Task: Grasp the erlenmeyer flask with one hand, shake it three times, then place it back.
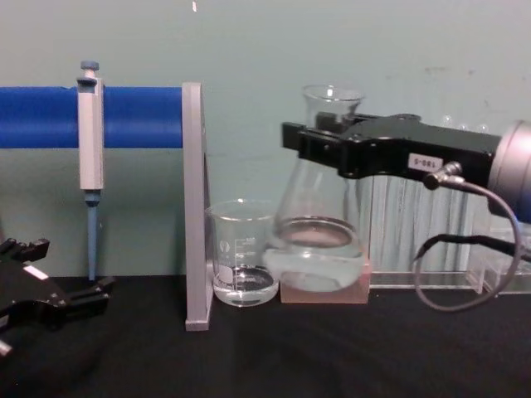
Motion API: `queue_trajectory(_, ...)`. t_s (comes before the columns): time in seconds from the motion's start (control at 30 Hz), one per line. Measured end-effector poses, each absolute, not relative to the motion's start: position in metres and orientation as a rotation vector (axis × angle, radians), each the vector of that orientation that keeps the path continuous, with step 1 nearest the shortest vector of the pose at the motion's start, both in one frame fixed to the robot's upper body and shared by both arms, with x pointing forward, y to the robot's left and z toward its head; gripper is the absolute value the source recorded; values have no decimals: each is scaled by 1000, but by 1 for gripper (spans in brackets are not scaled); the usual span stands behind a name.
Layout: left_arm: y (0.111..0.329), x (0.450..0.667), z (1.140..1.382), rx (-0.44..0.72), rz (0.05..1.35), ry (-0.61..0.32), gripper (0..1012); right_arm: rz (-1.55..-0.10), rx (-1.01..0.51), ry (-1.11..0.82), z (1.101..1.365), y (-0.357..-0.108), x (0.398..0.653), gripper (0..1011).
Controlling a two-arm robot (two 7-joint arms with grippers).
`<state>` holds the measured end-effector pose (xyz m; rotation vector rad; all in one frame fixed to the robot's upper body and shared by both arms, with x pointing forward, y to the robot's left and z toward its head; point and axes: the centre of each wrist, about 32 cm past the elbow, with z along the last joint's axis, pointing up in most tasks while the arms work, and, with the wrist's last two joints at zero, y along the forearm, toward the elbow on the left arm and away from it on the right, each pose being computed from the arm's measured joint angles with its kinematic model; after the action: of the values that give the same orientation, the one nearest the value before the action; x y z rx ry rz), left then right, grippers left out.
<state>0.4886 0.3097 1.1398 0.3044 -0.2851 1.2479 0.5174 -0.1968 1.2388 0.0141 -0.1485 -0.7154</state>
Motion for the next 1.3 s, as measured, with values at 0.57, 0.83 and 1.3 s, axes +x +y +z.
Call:
queue_trajectory(0.57,310,489,1140,304,1248,-285,1001,-1025,-13,-122,1232,-208,519,449)
queue_trajectory(0.83,310,489,1140,304,1248,-285,1001,-1100,-25,-114,1230,-211,519,449)
queue_trajectory(1.3,310,489,1140,304,1248,-285,1001,-1061,-25,-110,1231,-208,520,449)
